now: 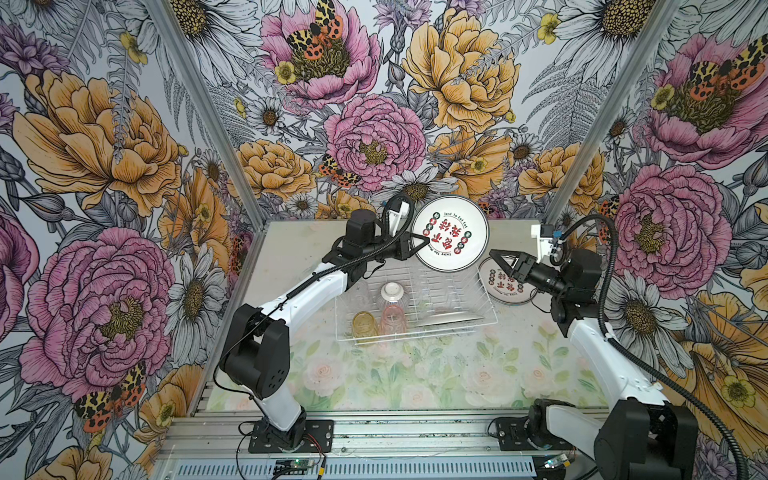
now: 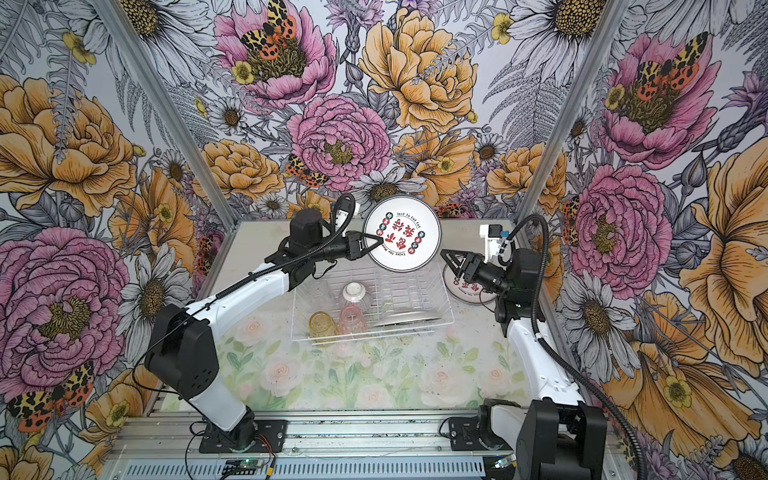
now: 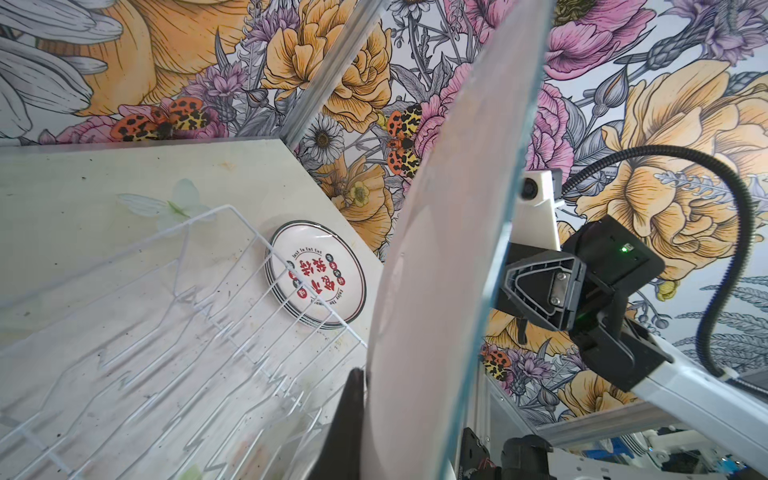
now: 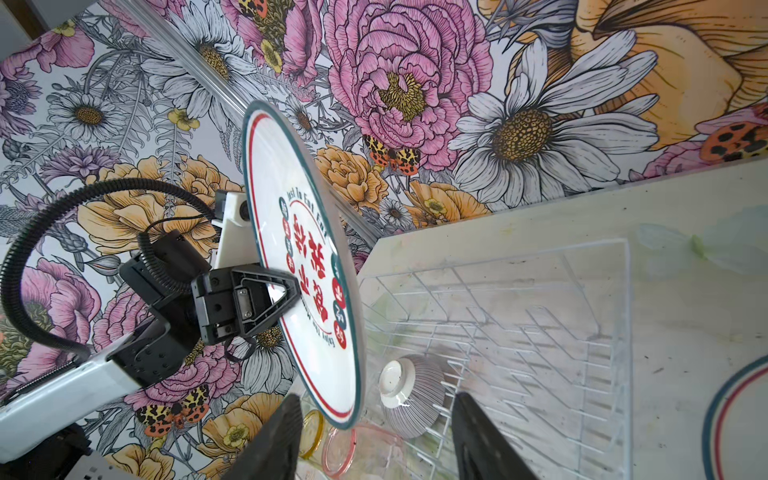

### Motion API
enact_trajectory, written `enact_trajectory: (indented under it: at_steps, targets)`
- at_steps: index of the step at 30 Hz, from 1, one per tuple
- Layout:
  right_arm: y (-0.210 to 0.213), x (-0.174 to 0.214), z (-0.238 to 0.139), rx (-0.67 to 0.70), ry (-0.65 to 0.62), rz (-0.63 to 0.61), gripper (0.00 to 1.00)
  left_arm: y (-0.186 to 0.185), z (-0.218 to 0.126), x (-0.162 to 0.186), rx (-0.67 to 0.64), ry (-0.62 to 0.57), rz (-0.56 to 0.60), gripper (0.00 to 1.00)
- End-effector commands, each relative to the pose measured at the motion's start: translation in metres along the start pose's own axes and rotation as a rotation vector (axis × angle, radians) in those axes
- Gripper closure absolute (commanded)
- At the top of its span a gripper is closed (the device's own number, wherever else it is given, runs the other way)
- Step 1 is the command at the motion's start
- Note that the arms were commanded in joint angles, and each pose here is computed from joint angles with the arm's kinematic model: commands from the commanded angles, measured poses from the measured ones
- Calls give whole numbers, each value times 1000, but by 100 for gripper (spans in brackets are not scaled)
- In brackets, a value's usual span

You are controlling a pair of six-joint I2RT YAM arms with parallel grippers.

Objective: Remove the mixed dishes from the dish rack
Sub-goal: 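Grasp the white plate rim with the right gripper from the left gripper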

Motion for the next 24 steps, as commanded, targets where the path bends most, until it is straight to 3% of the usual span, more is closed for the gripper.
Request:
enact_trajectory:
  at_steps: [1,7,15,24]
  targets:
    - [5,-5,9,-45,-6,-30,40,-19,1,-23,117,-76,54,99]
    - [5,-5,23,-78,3,-26,44,-20,13,-19,155,-62,38,99]
    - [10,-8,30,-89,-14,-40,57,-18,28,-13,187,-50,12,98]
    - [12,-9,33,-89,-22,-40,87,-19,34,-12,204,-45,3,96]
Point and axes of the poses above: each gripper's point midway between its finger pads, its own z axis out along the fingers, its own y axis along the line the jaws close on, x = y × z, the point moved 9 cm from there along -z, back along the fingers, and after that the axes turned 13 degrees about z, right-handed, at the moved point
